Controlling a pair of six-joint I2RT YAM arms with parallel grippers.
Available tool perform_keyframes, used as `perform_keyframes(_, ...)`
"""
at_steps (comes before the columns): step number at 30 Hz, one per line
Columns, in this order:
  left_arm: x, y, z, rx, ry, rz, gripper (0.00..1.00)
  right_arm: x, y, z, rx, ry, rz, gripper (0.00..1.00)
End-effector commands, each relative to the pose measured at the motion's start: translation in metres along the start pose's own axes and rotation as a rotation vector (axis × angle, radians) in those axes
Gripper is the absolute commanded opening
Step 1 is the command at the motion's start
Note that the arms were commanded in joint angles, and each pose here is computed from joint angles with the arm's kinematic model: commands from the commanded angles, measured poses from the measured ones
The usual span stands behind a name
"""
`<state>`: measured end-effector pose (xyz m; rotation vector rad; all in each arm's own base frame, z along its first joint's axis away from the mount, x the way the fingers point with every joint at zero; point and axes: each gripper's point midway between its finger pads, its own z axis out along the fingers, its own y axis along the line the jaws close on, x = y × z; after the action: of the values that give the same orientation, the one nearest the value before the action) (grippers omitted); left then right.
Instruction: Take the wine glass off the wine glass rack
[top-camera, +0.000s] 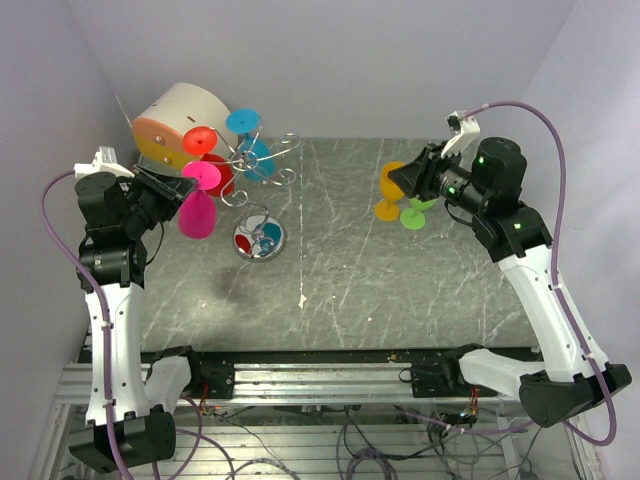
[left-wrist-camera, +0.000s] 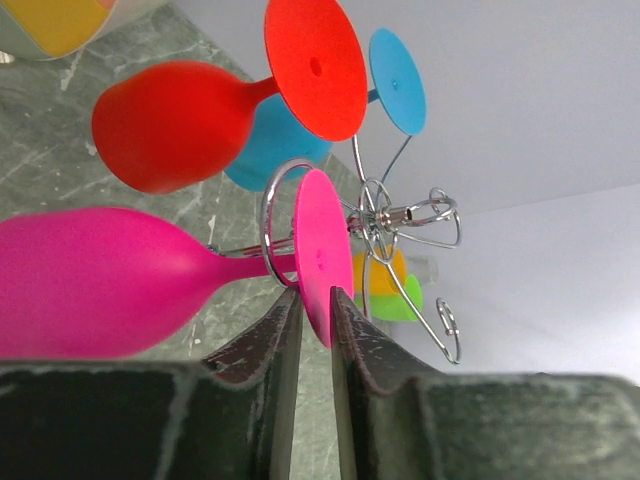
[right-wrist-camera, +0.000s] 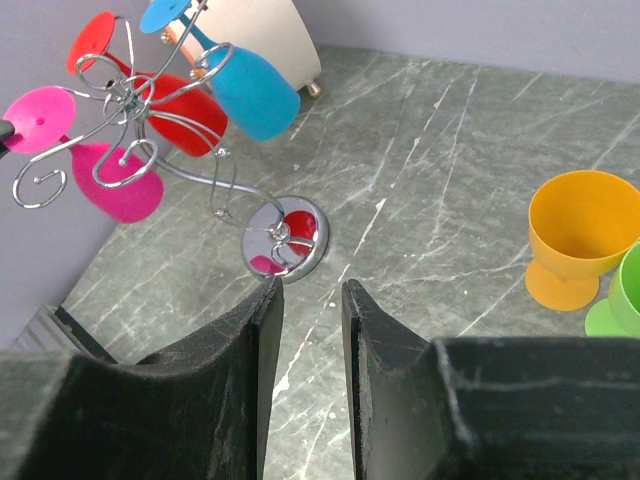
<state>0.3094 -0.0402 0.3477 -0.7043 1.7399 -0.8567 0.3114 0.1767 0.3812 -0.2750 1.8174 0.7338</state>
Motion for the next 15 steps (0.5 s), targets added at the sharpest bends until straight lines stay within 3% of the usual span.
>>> perform_keyframes(1, -0.006, -0.018, -0.004, 0.071, -0.008, 0.003, 0.24, -0.006, 0.004, -0.002, -0.016, -0.033, -0.005, 0.30)
perform_keyframes(8, -0.007, -0.023, -0.007, 0.083, -0.008, -0.011, 0.07, -0.006, 0.003, -0.005, -0.003, -0.042, -0.008, 0.30)
perform_keyframes(15, -0.009, -0.037, -0.012, 0.139, -0.017, -0.055, 0.07, -0.008, 0.003, -0.006, -0.001, -0.056, -0.008, 0.30)
